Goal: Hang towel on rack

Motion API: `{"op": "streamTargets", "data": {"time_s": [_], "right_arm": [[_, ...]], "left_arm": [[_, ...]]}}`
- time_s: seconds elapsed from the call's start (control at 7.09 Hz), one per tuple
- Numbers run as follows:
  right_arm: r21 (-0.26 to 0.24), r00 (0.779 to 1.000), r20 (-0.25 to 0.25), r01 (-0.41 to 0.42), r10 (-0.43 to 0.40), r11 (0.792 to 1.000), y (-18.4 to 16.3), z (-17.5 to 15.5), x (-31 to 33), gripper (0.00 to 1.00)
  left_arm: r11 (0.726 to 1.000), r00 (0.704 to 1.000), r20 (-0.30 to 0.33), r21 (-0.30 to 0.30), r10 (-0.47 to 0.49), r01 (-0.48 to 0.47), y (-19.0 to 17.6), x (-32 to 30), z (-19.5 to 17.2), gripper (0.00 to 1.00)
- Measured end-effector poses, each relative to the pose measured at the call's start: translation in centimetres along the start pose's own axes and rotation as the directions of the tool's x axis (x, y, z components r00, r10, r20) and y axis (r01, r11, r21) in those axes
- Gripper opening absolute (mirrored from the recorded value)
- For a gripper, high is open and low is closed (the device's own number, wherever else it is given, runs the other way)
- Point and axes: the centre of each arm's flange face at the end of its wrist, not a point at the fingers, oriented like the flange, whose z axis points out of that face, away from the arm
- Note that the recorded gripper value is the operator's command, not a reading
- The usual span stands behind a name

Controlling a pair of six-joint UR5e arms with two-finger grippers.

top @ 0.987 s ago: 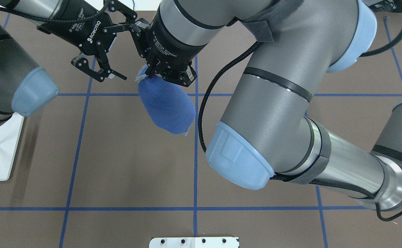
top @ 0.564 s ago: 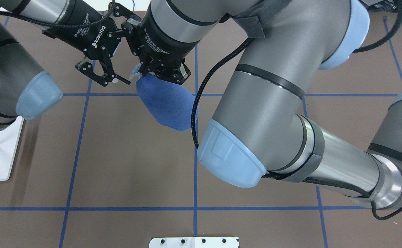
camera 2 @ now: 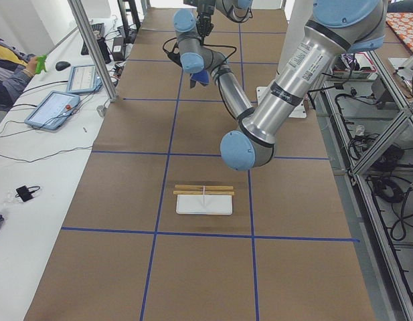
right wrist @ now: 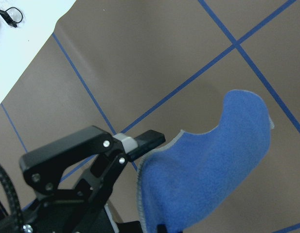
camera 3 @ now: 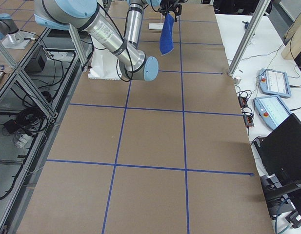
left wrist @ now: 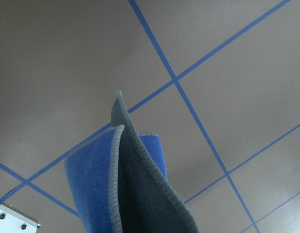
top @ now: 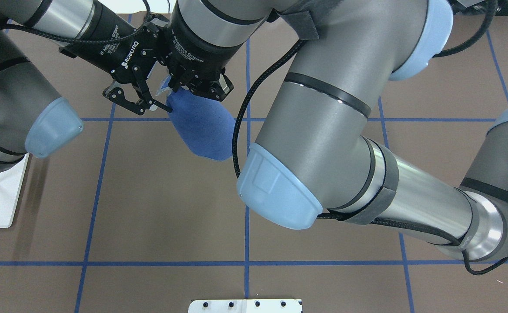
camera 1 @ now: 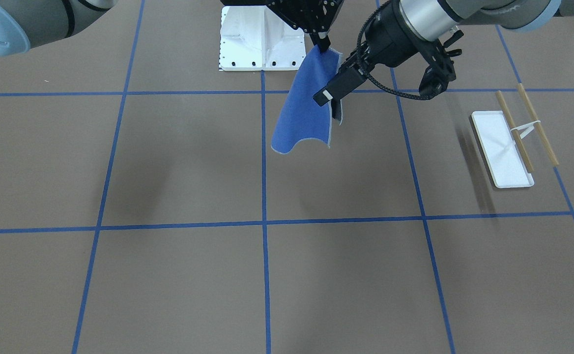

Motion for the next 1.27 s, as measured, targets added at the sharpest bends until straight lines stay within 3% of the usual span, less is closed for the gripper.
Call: {"op": "streamTargets", "data": {"time_s": [0.14,0.71,0.99,1.27], "right_arm": [[0.000,1.000,0.002,0.001,-0.001,1.000,0.0,-0.1,0.0,0.00],[0.005,1.000,0.008,0.000,0.000,1.000,-0.4,-0.6,0.0,0.00],[0.012,1.000,0.018,-0.003,0.003,1.000,-1.1,-1.4,0.1,1.00],[0.038,0.999,0.038,-0.010,0.009,0.999,-3.6,-3.6,2.6,1.00]], "left_arm": [[1.000,1.000,0.001,0.001,-0.024,0.024,-0.1,-0.1,0.1,0.00],[0.999,0.999,-0.003,0.005,-0.054,0.054,-0.5,0.0,-0.2,0.00],[1.000,1.000,-0.019,0.017,-0.019,0.020,-1.1,0.5,-1.3,0.00],[0.998,0.999,-0.016,0.028,0.049,-0.048,-2.2,0.0,-2.0,0.00]]}}
